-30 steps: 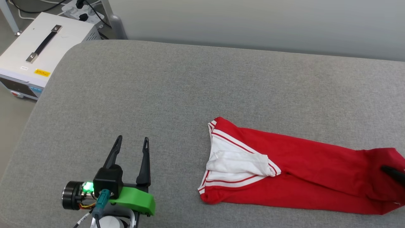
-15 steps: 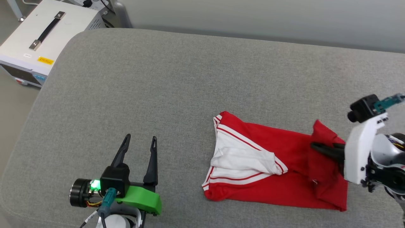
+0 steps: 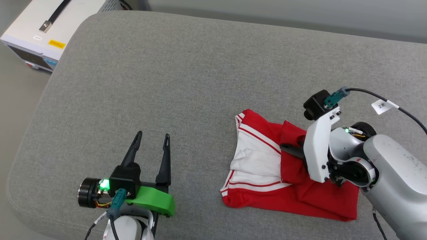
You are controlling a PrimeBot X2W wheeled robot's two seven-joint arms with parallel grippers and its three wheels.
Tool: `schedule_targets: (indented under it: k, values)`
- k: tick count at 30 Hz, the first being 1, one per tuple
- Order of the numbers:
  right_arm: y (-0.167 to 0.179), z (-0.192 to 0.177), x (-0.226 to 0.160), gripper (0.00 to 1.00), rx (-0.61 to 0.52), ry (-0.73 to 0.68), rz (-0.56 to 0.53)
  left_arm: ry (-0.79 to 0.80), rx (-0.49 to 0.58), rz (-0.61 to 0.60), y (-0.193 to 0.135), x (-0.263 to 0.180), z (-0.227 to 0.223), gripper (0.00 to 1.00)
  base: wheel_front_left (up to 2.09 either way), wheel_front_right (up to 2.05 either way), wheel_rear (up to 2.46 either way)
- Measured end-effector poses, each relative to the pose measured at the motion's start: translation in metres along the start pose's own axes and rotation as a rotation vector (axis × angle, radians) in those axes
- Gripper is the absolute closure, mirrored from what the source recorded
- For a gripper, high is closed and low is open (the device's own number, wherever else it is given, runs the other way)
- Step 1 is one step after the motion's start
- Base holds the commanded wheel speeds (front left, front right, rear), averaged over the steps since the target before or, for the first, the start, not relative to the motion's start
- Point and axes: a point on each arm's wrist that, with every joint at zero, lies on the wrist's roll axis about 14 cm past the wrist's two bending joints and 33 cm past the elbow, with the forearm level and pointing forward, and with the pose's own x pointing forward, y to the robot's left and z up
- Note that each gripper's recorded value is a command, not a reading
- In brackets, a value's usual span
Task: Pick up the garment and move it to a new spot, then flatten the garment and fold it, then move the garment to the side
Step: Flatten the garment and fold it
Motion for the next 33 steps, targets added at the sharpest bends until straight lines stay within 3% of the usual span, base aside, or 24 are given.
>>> schedule_targets:
  k: [9, 10, 11, 12, 16, 22, 27, 31, 33]
  values:
    - [-0.007, -0.031, 0.022, 1.00, -0.012, 0.081, -0.014, 0.010, -0.002, 0.010, 0.002, 0.002, -0.003, 0.00, 0.00, 0.00, 0.00]
    - [-0.006, -0.030, 0.022, 0.70, -0.017, 0.074, -0.015, 0.009, -0.002, 0.011, 0.002, 0.002, -0.003, 0.00, 0.00, 0.00, 0.00]
    - [-0.006, -0.028, 0.021, 0.27, -0.021, 0.061, -0.016, 0.006, -0.003, 0.010, 0.002, 0.003, -0.002, 0.00, 0.00, 0.00, 0.00]
    - [-0.006, -0.026, 0.020, 0.00, -0.028, 0.050, -0.019, 0.005, -0.003, 0.010, 0.002, 0.002, -0.002, 0.00, 0.00, 0.00, 0.00]
    - [-0.003, -0.011, 0.008, 0.00, -0.066, -0.052, -0.029, -0.011, 0.002, 0.005, 0.001, 0.002, 0.003, 0.00, 0.00, 0.00, 0.00]
    - [-0.009, 0.035, -0.030, 0.00, -0.152, -0.321, -0.087, -0.041, -0.002, -0.001, 0.000, 0.001, 0.013, 0.00, 0.00, 0.00, 0.00]
    - [-0.033, 0.069, -0.081, 0.00, -0.237, -0.576, -0.230, -0.063, -0.001, -0.008, -0.001, 0.001, 0.020, 0.00, 0.00, 0.00, 0.00]
    - [-0.051, 0.077, -0.120, 0.00, -0.279, -0.741, -0.355, -0.081, 0.001, -0.027, -0.006, 0.002, 0.026, 0.00, 0.00, 0.00, 0.00]
    - [-0.063, 0.077, -0.157, 0.00, -0.306, -0.886, -0.477, -0.096, 0.002, -0.047, -0.012, 0.003, 0.030, 0.00, 0.00, 0.00, 0.00]
